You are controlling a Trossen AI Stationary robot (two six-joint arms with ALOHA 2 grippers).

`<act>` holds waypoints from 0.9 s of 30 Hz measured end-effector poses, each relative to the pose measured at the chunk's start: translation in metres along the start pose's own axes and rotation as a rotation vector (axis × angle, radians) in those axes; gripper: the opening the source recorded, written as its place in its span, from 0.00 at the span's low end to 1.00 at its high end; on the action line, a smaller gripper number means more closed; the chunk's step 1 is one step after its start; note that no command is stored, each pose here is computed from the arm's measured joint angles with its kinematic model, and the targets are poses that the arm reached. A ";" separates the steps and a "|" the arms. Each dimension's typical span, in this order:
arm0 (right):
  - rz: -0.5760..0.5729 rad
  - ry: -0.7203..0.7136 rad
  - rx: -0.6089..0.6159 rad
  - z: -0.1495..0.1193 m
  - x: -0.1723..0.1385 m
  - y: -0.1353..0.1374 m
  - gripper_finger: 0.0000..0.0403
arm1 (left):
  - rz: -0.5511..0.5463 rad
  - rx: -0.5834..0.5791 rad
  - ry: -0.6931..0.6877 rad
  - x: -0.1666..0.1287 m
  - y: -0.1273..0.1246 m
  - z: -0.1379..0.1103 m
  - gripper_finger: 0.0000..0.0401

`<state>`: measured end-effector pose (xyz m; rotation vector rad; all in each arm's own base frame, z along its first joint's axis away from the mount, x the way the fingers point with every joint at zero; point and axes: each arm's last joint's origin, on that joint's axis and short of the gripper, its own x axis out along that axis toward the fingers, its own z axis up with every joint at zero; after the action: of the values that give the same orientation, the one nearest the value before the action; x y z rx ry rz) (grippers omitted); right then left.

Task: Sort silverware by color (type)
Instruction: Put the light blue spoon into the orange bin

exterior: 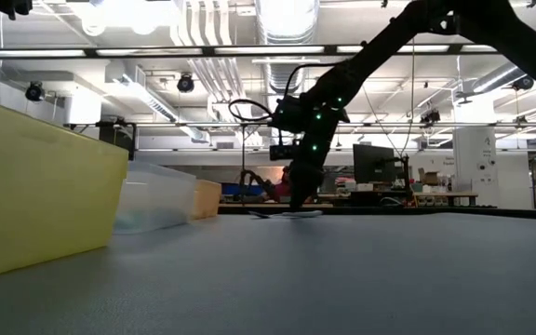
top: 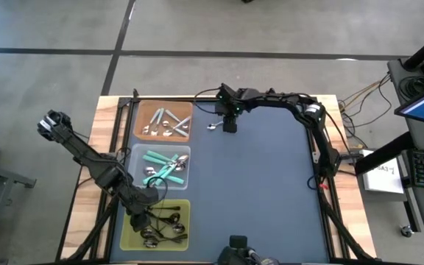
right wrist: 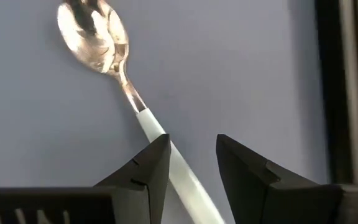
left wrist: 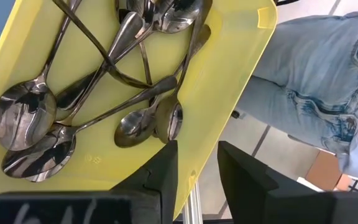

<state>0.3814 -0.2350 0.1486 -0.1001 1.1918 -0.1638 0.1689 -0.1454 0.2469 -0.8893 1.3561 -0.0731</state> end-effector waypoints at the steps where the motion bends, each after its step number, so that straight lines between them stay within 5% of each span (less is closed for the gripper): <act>1: 0.013 -0.008 0.019 0.000 -0.003 0.000 0.32 | 0.000 0.000 0.000 0.000 0.000 0.000 0.24; 9: 0.081 -0.087 -0.016 0.006 -0.024 0.003 0.31 | 0.001 0.001 -0.003 0.000 0.000 0.000 0.24; 15: 0.201 -0.110 0.067 0.004 -0.015 0.007 0.31 | 0.004 0.002 -0.013 0.000 0.000 0.000 0.24; 27: 0.254 -0.075 0.159 0.000 0.005 0.009 0.30 | 0.015 0.003 -0.053 0.000 0.001 0.001 0.24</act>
<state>0.3838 -0.2267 0.1429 0.1825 1.1024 -0.0307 0.1700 -0.1442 0.2466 -0.8727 1.3133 -0.0397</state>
